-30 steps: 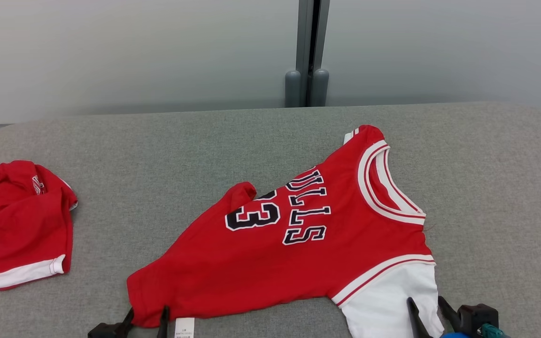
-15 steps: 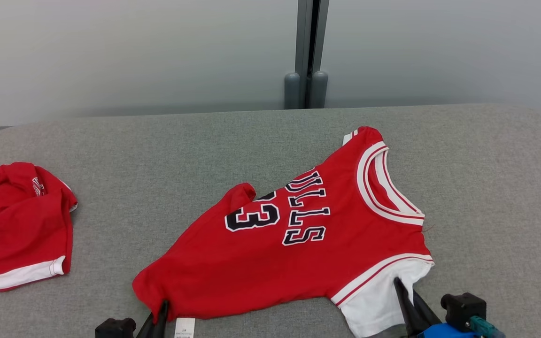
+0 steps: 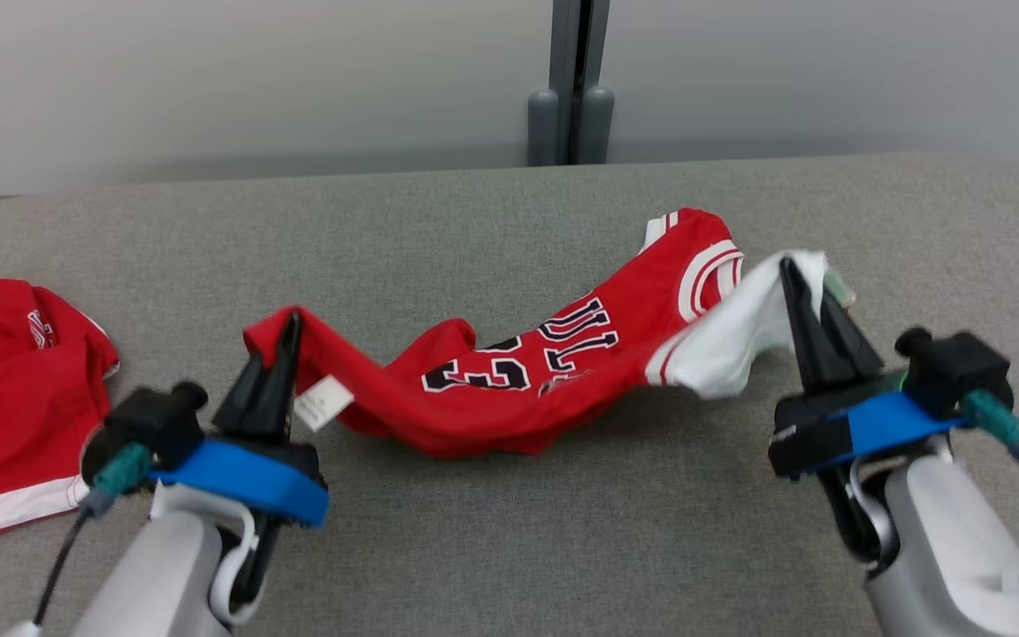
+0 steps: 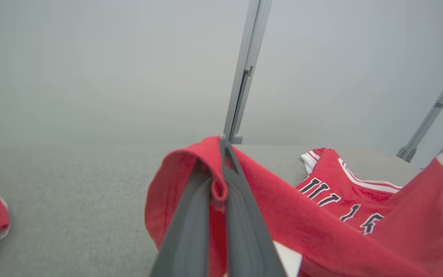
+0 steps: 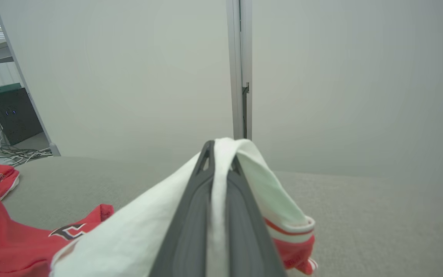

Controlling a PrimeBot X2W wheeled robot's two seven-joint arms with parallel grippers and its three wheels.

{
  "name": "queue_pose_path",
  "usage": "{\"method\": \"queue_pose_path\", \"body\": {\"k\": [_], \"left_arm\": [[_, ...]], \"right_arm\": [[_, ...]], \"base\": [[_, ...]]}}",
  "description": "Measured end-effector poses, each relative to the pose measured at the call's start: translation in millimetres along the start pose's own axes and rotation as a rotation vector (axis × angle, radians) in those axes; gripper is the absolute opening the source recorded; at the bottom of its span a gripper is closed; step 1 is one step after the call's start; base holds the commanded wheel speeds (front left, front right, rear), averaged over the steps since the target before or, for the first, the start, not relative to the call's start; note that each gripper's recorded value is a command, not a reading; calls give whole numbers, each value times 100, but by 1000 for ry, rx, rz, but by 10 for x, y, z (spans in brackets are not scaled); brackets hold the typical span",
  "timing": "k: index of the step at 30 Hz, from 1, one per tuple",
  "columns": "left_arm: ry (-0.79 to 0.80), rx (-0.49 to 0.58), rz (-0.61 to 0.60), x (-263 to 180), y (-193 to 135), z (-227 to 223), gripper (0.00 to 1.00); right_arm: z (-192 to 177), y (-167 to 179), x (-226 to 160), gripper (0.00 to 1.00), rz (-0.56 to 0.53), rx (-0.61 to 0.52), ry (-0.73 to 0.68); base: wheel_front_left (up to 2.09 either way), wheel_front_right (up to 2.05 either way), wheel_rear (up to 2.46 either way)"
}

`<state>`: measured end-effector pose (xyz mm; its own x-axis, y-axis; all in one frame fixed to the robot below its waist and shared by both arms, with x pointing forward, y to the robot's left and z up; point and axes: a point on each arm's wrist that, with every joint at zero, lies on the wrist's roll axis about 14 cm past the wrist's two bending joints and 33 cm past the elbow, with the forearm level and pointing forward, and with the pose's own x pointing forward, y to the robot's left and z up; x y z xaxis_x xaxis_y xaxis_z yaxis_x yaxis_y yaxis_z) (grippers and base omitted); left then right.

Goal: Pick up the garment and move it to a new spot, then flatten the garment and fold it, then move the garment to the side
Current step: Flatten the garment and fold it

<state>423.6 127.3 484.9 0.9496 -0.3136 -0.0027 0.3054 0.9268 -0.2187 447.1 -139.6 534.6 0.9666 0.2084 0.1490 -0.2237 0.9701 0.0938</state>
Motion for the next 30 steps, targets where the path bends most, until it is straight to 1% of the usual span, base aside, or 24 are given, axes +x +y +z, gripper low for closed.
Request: {"method": "queue_pose_path", "body": {"k": [2, 3, 6, 10, 12, 14, 16, 19, 22, 25, 27, 30], "left_arm": [[-37, 62, -51, 251, 1, 216, 0], [-65, 75, -69, 397, 9, 348, 0], [-122, 82, -110, 845, 24, 681, 0], [-183, 62, -125, 1459, 120, 1132, 0], [-197, 80, -137, 1705, 136, 1292, 0], [-218, 98, -159, 1918, 89, 1469, 0], [-249, 112, -184, 2091, 7, 1660, 0], [-312, 105, -189, 2265, -27, 2002, 0], [-357, 113, -187, 2386, -33, 2250, 0], [-379, 130, -217, 2462, -150, 2351, 0], [-391, 123, -236, 2484, -214, 2371, 0], [-369, 110, -223, 2520, -143, 2261, 0]], "right_arm": [[247, -30, 254, 0, 24, -43, -67], [343, -42, 374, 0, 34, -59, -92], [578, -147, 742, 0, 38, -84, -148], [885, -320, 1276, 0, 27, -87, -203], [1042, -371, 1518, 0, 26, -95, -223], [1252, -467, 1740, 0, 10, -94, -249], [1506, -549, 1928, 0, -1, -129, -288], [1803, -621, 2133, 0, -17, -155, -331], [2013, -612, 2270, 0, -18, -170, -361], [2033, -592, 2335, 0, -11, -201, -348], [2016, -583, 2360, 0, -7, -214, -339], [1969, -577, 2371, 0, 0, -215, -329]], "base": [[0, 0, 0], [0, 0, 0], [0, 0, 0], [0, 0, 0], [0, 0, 0], [0, 0, 0], [0, 0, 0], [0, 0, 0], [0, 0, 0], [0, 0, 0], [0, 0, 0], [0, 0, 0]]}}
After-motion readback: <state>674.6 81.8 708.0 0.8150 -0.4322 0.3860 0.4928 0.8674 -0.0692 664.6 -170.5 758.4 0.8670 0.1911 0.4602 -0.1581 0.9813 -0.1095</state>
